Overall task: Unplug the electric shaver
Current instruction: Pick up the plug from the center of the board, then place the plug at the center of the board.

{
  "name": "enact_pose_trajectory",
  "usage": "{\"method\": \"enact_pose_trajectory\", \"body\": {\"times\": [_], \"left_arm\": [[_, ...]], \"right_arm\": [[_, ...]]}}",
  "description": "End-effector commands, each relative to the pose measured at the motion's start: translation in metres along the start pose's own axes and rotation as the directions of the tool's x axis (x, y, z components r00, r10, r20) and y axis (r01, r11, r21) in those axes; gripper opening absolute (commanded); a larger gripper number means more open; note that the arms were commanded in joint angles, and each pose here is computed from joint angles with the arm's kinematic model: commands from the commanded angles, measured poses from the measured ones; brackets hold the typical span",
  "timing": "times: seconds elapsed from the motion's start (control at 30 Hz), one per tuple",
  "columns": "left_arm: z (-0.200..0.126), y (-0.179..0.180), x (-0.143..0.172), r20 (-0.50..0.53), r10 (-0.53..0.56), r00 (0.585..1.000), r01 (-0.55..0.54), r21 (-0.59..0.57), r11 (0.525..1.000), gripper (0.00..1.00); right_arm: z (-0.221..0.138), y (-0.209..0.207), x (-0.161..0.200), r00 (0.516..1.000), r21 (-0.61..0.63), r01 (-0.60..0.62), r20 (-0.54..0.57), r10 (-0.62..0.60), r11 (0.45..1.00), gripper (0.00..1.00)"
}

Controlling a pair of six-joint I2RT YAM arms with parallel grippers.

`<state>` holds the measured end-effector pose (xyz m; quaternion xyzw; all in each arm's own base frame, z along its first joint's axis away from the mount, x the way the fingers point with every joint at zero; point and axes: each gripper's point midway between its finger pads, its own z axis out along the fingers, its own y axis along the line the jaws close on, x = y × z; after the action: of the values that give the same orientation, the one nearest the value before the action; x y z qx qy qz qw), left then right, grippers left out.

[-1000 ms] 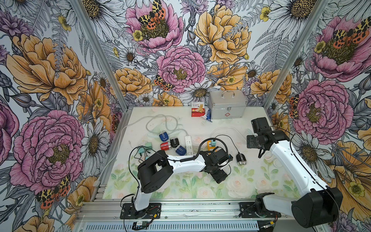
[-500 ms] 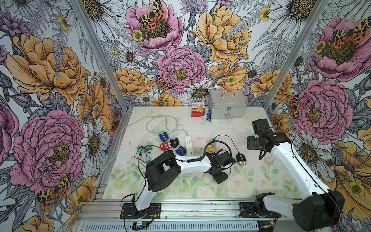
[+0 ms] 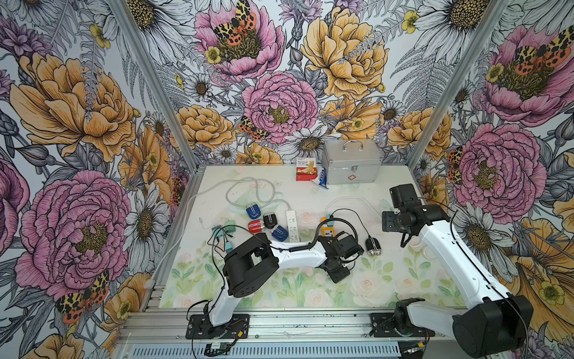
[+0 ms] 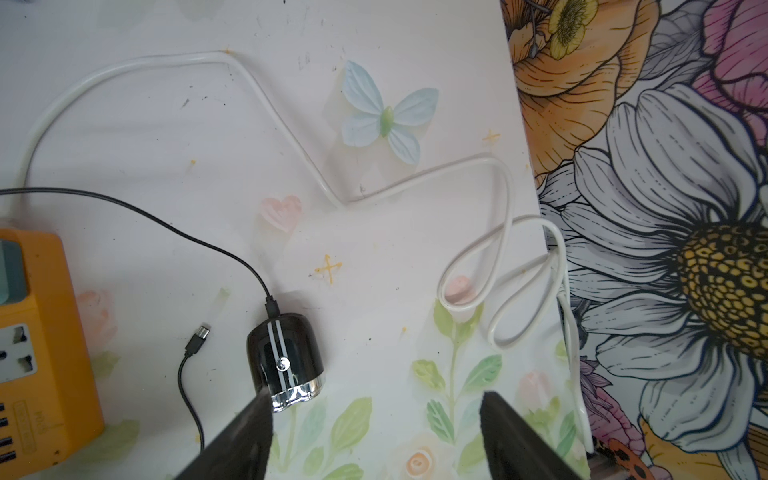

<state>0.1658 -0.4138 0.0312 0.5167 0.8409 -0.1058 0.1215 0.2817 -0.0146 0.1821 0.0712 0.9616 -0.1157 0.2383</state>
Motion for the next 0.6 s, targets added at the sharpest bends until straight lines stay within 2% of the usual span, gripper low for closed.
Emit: {"method": "enact_pose_trajectory", "body": {"times": [0.0, 0.07, 0.17, 0.3, 0.4, 0.53, 0.57], "left_arm": [[-0.058, 0.011, -0.023, 0.143, -0.045, 0.989, 0.055, -0.069, 0.996, 0.32], [-0.091, 0.028, -0.029, 0.225, -0.107, 0.968, 0.134, -0.109, 0.985, 0.31], [-0.125, 0.06, -0.02, 0.308, -0.243, 0.92, 0.292, -0.126, 0.948, 0.31], [-0.171, 0.108, 0.01, 0.425, -0.407, 0.809, 0.498, -0.126, 0.858, 0.32], [-0.208, 0.149, 0.045, 0.523, -0.52, 0.676, 0.656, -0.104, 0.748, 0.34], [-0.248, 0.197, 0.114, 0.617, -0.655, 0.435, 0.85, -0.041, 0.525, 0.36], [-0.254, 0.2, 0.13, 0.62, -0.679, 0.392, 0.872, -0.015, 0.489, 0.36]], "right_arm": [[-0.002, 0.004, -0.006, 1.0, -0.029, -0.027, 0.012, 0.027, 0.999, 0.79], [-0.002, 0.008, -0.01, 1.0, -0.045, -0.029, 0.009, 0.029, 0.999, 0.78], [-0.005, 0.019, -0.019, 0.999, -0.068, -0.01, 0.03, 0.012, 0.998, 0.77], [-0.012, 0.039, -0.036, 0.997, -0.093, 0.035, 0.071, -0.029, 0.995, 0.77], [-0.015, 0.059, -0.047, 0.994, -0.113, 0.074, 0.091, -0.064, 0.991, 0.77], [-0.016, 0.09, -0.055, 0.988, -0.142, 0.13, 0.107, -0.115, 0.981, 0.77], [-0.015, 0.097, -0.055, 0.986, -0.147, 0.143, 0.109, -0.128, 0.979, 0.77]]}}
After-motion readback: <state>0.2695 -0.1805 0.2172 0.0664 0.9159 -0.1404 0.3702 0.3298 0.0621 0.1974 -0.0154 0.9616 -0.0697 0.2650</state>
